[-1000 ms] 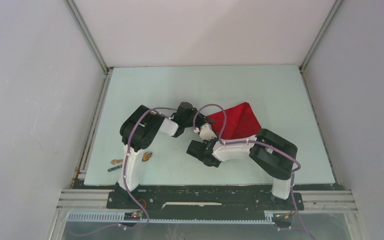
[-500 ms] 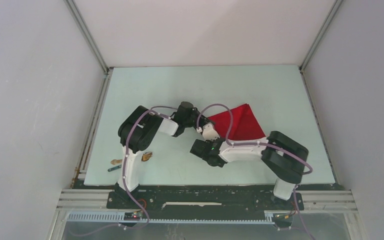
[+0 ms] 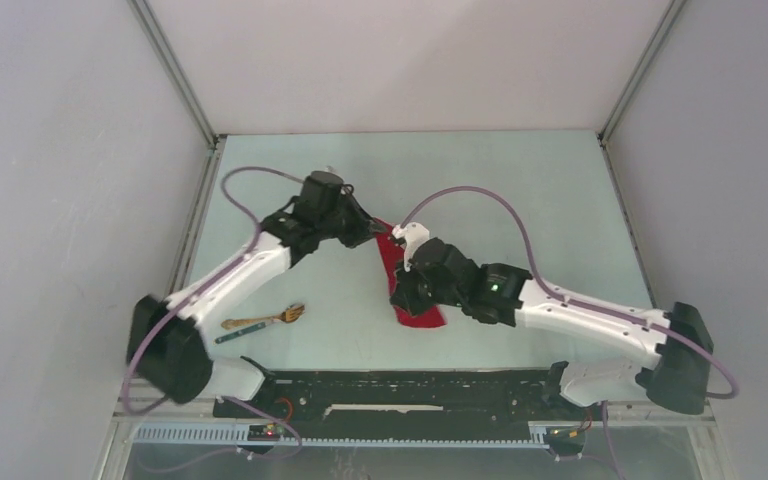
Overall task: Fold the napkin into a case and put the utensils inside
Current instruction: Turn over the upper triangle folded napkin at the center of the board.
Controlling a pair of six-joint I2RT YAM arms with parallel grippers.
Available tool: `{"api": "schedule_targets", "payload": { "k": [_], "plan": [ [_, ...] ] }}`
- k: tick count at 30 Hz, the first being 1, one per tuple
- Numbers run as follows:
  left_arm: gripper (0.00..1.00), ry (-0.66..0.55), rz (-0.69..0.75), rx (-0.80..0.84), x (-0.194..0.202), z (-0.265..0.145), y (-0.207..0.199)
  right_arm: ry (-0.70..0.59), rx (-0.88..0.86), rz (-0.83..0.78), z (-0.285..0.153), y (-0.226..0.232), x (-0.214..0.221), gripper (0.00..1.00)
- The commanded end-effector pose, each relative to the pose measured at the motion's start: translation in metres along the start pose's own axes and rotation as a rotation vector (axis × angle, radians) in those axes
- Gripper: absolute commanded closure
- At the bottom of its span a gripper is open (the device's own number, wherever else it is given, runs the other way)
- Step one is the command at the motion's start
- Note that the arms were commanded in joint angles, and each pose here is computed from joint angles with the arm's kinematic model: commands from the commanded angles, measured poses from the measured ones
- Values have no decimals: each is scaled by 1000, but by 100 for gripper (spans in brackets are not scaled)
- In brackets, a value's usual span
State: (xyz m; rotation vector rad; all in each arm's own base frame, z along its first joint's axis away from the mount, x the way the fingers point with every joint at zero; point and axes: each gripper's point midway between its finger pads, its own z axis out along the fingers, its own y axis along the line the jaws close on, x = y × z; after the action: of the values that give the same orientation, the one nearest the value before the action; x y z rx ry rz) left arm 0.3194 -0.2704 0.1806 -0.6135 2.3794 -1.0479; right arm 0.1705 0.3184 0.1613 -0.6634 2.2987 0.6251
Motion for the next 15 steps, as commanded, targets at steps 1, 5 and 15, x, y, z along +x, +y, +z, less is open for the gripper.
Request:
{"api": "schedule_targets", "payload": {
  "k": [1, 5, 15],
  "plan": [
    [100, -328, 163, -249, -59, -87, 18, -29, -635, 32, -65, 106, -27, 100],
    [100, -391, 273, -327, -70, -87, 1, -19, -862, 209, -65, 88, -17, 100],
    [100, -93, 586, -717, -30, 96, 46, 195, -794, 634, 17, -21, 104, 100]
  ]
}}
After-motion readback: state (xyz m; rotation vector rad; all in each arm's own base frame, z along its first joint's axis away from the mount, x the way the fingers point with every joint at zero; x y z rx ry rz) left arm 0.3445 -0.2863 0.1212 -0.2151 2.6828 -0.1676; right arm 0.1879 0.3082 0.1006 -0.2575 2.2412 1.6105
